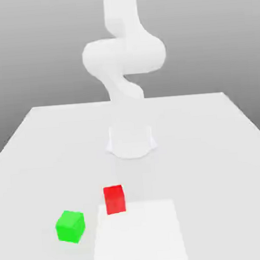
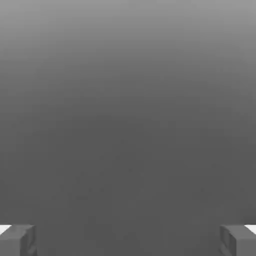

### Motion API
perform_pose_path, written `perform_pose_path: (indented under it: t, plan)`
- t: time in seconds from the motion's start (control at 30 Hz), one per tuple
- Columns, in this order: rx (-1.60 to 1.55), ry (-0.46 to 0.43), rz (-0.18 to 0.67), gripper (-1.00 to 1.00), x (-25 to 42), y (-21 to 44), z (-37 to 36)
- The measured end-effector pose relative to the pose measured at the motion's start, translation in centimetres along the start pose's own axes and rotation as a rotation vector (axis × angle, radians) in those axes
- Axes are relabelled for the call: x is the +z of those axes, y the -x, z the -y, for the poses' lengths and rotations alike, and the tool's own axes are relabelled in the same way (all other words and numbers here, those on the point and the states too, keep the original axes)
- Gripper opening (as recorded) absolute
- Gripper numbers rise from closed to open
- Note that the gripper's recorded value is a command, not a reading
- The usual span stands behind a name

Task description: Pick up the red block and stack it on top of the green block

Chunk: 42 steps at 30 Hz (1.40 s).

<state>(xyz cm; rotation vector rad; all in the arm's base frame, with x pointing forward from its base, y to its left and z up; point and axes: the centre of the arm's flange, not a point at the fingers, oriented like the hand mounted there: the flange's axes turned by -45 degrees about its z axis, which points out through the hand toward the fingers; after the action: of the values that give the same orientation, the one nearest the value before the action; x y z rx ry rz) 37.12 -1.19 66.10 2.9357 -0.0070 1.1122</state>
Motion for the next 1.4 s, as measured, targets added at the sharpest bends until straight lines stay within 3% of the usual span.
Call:
perform_pose_path:
  t: [0.3,0.6,0.83,0.87,1.4]
  plan:
    - [-0.072,-0.005,0.332,0.00,19.1,12.3,-3.3]
    - [-0.165,-0.063,0.693,0.00,30.5,33.3,-4.3]
    - [-0.173,-0.067,0.721,0.00,34.5,38.2,-4.4]
    - [-0.172,-0.066,0.722,-1.00,34.8,38.6,-4.3]
    - [-0.172,-0.068,0.722,-1.00,30.4,34.7,-4.3]
